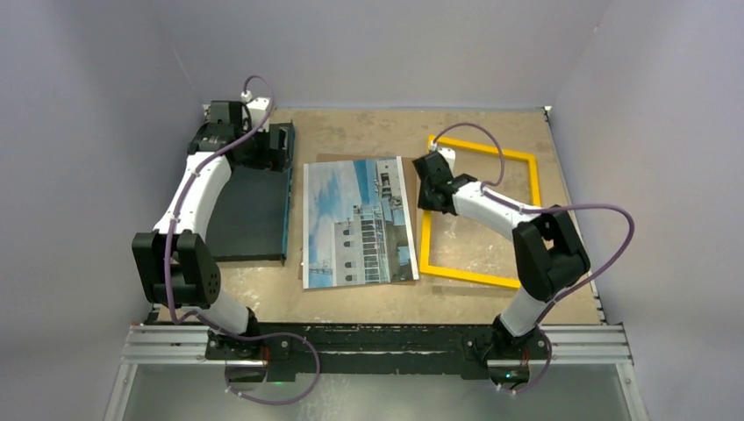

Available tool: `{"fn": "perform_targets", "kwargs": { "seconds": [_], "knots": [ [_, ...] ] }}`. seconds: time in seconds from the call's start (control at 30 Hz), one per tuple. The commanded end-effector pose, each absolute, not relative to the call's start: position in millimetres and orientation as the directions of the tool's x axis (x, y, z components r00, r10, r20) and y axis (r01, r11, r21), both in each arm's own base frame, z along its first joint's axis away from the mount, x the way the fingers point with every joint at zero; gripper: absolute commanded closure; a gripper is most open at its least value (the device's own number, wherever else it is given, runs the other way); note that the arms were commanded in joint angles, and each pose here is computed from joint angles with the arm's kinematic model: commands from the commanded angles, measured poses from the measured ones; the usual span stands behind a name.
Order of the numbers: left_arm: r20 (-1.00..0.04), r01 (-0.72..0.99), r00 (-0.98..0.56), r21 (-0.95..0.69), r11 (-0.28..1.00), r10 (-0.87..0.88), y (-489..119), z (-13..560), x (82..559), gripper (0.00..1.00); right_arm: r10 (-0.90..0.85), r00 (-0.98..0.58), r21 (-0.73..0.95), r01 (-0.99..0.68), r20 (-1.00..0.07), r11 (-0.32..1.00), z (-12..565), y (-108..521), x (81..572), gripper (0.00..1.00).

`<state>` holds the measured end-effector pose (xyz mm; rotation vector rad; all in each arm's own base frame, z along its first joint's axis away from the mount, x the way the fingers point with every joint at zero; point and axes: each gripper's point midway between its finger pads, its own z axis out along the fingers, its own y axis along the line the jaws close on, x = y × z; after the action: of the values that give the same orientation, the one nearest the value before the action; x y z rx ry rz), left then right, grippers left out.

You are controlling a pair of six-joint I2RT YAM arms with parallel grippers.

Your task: Put the photo into the frame

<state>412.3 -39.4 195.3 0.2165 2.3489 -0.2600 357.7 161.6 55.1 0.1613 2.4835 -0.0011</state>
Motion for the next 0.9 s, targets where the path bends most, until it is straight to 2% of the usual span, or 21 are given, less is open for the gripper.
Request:
{"fn": "perform_targets", "kwargs": {
  "seconds": [0.0, 0.17, 0.37, 0.5, 0.67, 0.87],
  "knots": [
    [-0.699, 0.269, -0.714, -0.240, 0.933, 0.026, -70.9, 179.3, 411.4, 0.00, 0.181, -0.679, 0.199, 0.052, -0.711, 0.979, 161.4, 187.3, 379.1, 1.00],
    [-0.702, 0.285, -0.711, -0.338, 0.897, -0.039, -96.4, 175.0, 411.6, 0.00, 0.234, -0.629, 0.335, -0.045, -0.742, 0.941, 233.6, 208.6, 378.5, 1.00],
    [-0.663, 0.304, -0.737, -0.496, 0.813, -0.129, -133.4, 164.4, 403.7, 0.00, 0.364, -0.576, 0.557, -0.199, -0.732, 0.806, 327.9, 238.4, 367.7, 1.00],
    [-0.651, 0.333, -0.738, -0.580, 0.743, -0.178, -156.9, 168.9, 403.4, 0.00, 0.447, -0.562, 0.690, -0.350, -0.696, 0.634, 389.6, 257.5, 352.7, 1.00],
    [-0.649, 0.394, -0.741, -0.628, 0.671, -0.172, -194.0, 175.6, 399.0, 0.00, 0.475, -0.610, 0.773, -0.472, -0.634, 0.424, 438.9, 275.4, 332.2, 1.00],
    [-0.585, 0.406, -0.799, -0.698, 0.590, -0.142, -238.3, 158.6, 391.8, 0.00, 0.488, -0.717, 0.848, -0.522, -0.498, 0.098, 477.3, 282.1, 302.9, 1.00]
  ]
}}
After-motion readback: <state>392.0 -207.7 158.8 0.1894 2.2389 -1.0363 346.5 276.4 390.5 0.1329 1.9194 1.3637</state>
